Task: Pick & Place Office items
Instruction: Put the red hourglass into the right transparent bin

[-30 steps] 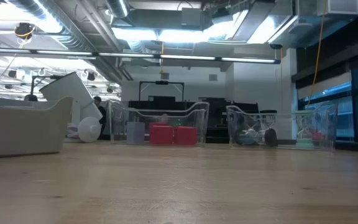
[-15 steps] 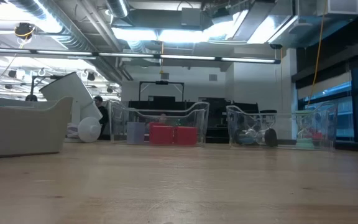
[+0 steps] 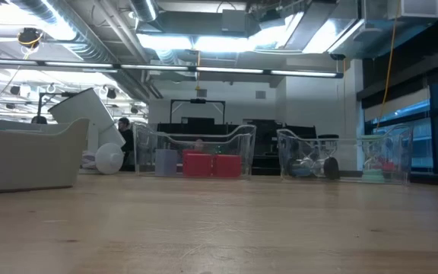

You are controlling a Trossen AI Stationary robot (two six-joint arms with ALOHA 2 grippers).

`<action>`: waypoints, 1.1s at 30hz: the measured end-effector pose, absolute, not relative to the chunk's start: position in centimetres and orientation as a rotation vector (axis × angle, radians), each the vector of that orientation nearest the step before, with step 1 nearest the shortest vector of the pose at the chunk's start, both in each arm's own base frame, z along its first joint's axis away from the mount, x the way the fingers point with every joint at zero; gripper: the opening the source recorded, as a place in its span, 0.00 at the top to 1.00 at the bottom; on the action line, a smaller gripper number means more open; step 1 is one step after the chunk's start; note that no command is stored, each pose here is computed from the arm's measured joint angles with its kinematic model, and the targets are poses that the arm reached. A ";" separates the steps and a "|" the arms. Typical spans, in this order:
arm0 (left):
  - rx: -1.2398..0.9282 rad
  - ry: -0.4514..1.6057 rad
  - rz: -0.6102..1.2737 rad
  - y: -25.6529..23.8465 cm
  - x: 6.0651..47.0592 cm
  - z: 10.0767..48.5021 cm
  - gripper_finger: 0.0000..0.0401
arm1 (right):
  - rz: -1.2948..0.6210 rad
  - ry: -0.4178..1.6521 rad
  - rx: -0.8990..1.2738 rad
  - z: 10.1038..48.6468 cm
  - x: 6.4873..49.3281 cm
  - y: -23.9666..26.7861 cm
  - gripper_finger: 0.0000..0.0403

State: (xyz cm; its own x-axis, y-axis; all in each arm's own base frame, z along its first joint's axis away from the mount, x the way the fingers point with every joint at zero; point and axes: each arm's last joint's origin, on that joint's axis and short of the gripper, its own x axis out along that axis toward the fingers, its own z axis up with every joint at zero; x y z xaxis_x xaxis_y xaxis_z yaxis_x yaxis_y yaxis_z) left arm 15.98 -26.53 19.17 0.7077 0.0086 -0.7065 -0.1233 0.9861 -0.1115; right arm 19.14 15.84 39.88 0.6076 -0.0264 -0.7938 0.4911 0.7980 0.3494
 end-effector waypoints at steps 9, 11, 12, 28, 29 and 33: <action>-0.181 0.836 0.085 -25.8 17.2 19.1 0.26 | -0.320 0.876 0.588 39.9 19.1 15.8 0.30; -0.184 0.851 0.084 -25.6 17.5 19.0 0.29 | -0.319 0.876 0.588 39.9 19.1 15.8 0.30; -0.186 0.860 0.083 -25.5 17.7 19.0 0.31 | -0.320 0.876 0.588 39.9 19.1 15.8 0.30; -0.150 0.802 0.128 -24.3 20.6 20.4 0.46 | -0.318 0.876 0.585 39.9 19.1 15.8 0.30; -0.137 0.782 0.138 -24.1 21.1 20.8 0.46 | -0.318 0.876 0.586 39.9 19.1 15.8 0.30; -0.092 0.687 0.222 -22.7 23.5 22.3 0.46 | -0.318 0.876 0.585 39.9 19.1 15.8 0.30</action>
State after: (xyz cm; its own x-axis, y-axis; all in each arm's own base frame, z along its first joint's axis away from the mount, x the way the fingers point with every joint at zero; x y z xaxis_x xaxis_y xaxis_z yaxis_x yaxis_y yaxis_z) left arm 23.51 -22.72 22.34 0.7508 0.1726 -0.6376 -0.2330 0.9724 -0.0111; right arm 19.14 15.84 39.88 0.6078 -0.0262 -0.7937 0.4894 0.7995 0.3483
